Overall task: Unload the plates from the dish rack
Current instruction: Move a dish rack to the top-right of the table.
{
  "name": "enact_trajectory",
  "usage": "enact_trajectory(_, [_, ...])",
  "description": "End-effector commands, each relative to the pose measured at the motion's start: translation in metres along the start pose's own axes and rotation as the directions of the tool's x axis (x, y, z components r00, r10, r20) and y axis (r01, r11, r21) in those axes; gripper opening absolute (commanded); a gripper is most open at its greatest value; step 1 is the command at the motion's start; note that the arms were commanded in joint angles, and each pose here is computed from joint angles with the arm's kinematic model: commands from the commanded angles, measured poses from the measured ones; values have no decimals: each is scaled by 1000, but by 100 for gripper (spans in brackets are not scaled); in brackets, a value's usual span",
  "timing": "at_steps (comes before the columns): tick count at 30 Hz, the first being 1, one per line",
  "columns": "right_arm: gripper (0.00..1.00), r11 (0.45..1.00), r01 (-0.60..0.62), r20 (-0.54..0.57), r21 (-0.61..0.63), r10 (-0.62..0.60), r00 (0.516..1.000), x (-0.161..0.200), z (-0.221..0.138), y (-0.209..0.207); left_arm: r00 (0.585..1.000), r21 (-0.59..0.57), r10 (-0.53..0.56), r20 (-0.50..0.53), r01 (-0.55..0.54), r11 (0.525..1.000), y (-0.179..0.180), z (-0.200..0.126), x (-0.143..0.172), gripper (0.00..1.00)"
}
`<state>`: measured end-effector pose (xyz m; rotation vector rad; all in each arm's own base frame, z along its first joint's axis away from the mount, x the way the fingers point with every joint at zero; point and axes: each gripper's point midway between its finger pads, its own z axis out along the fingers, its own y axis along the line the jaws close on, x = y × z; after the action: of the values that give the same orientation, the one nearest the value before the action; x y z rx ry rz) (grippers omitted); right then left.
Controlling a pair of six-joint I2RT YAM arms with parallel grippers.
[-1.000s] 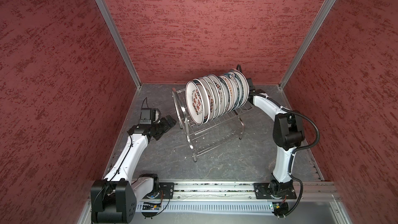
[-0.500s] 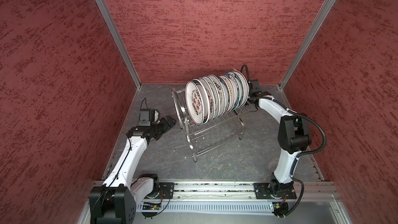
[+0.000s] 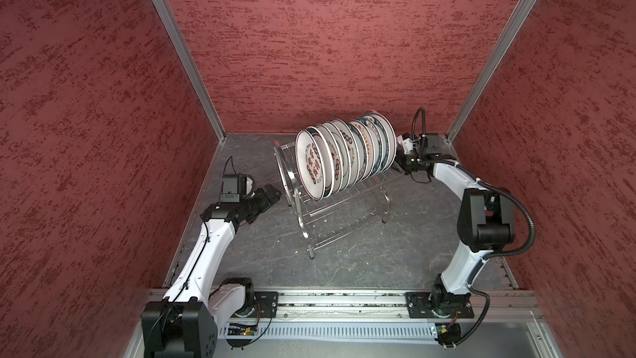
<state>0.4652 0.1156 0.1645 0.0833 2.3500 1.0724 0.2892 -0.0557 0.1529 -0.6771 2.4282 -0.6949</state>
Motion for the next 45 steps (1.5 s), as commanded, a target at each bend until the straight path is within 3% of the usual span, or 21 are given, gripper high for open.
enact_trajectory(1, [85, 998, 54, 81, -7, -54, 995, -15, -23, 20, 999, 15, 24, 33, -24, 1000, -6, -5, -9, 99])
enact_trajectory(8, [85, 984, -60, 142, 167, 36, 989, -3, -61, -6, 998, -1, 33, 47, -33, 999, -5, -8, -13, 99])
enact_trajectory(16, [88, 936, -145, 215, 321, 77, 974, 59, -128, 1, 998, -20, 28, 62, -27, 999, 1, -11, -18, 99])
enact_trajectory(24, [89, 932, -274, 221, 237, 223, 949, 134, -152, 19, 998, -25, 23, 54, -22, 999, 4, -8, -15, 99])
enact_trajectory(32, [86, 923, -337, 192, 185, 302, 934, 181, -145, 38, 997, -22, 27, 74, -26, 999, 8, -10, -12, 99])
enact_trajectory(45, [81, 924, -350, 100, 155, 337, 936, 205, -77, 60, 993, -36, 21, 119, -17, 999, 15, -14, -15, 99])
